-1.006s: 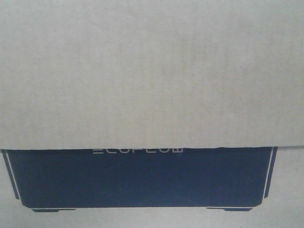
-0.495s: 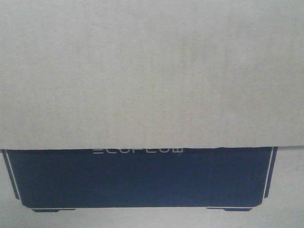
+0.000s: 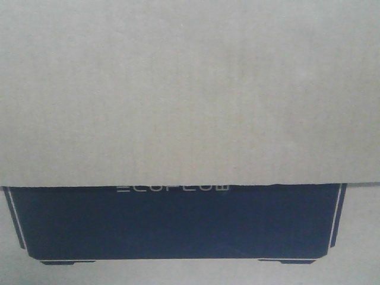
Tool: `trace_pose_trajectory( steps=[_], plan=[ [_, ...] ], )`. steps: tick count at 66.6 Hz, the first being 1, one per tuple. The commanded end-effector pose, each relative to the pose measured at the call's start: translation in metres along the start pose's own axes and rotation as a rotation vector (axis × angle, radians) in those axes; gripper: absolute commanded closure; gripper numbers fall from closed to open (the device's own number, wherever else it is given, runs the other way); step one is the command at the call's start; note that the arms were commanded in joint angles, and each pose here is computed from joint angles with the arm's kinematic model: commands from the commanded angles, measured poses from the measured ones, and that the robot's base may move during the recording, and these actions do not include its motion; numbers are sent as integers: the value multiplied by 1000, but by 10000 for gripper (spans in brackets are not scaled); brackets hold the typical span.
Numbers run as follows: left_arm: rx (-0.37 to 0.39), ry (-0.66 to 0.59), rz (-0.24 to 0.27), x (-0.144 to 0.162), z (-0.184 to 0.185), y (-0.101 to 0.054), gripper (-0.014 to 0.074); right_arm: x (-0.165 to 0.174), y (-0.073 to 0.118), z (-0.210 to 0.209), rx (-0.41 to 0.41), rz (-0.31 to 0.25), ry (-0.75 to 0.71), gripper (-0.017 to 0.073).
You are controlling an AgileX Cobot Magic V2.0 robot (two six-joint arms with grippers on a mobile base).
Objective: Grab box from left shelf to table start
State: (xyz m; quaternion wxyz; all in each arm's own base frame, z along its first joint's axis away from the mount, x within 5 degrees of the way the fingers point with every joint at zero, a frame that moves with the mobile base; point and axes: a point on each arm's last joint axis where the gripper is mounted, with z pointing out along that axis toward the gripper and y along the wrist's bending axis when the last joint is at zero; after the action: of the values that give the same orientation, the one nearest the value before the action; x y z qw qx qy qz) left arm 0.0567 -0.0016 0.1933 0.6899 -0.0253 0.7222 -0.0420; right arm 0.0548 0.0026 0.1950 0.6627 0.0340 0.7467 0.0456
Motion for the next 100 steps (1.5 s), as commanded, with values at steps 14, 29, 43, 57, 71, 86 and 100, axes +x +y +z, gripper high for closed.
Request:
trace_pose_trajectory(
  steps=[14, 29, 43, 57, 71, 86, 100],
  plan=[
    [13, -110, -7, -10, -2, -1, 685, -1, -3, 1, 21, -42, -110, 501],
    [13, -110, -7, -10, -2, -1, 685, 0, -3, 1, 21, -42, -100, 501],
    [13, -110, -7, -10, -2, -1, 685, 0, -3, 1, 21, -42, -99, 501],
    [13, -110, -7, -10, -2, -1, 685, 0, -3, 1, 21, -42, -99, 501],
    [13, -110, -7, -10, -2, -1, 685, 0, -3, 1, 21, -42, -99, 501],
    [13, -110, -7, -10, -2, -1, 685, 0, -3, 1, 21, -42, -99, 501],
    [13, -110, -7, -10, -2, -1, 685, 0, -3, 1, 21, -42, -99, 501]
  ],
)
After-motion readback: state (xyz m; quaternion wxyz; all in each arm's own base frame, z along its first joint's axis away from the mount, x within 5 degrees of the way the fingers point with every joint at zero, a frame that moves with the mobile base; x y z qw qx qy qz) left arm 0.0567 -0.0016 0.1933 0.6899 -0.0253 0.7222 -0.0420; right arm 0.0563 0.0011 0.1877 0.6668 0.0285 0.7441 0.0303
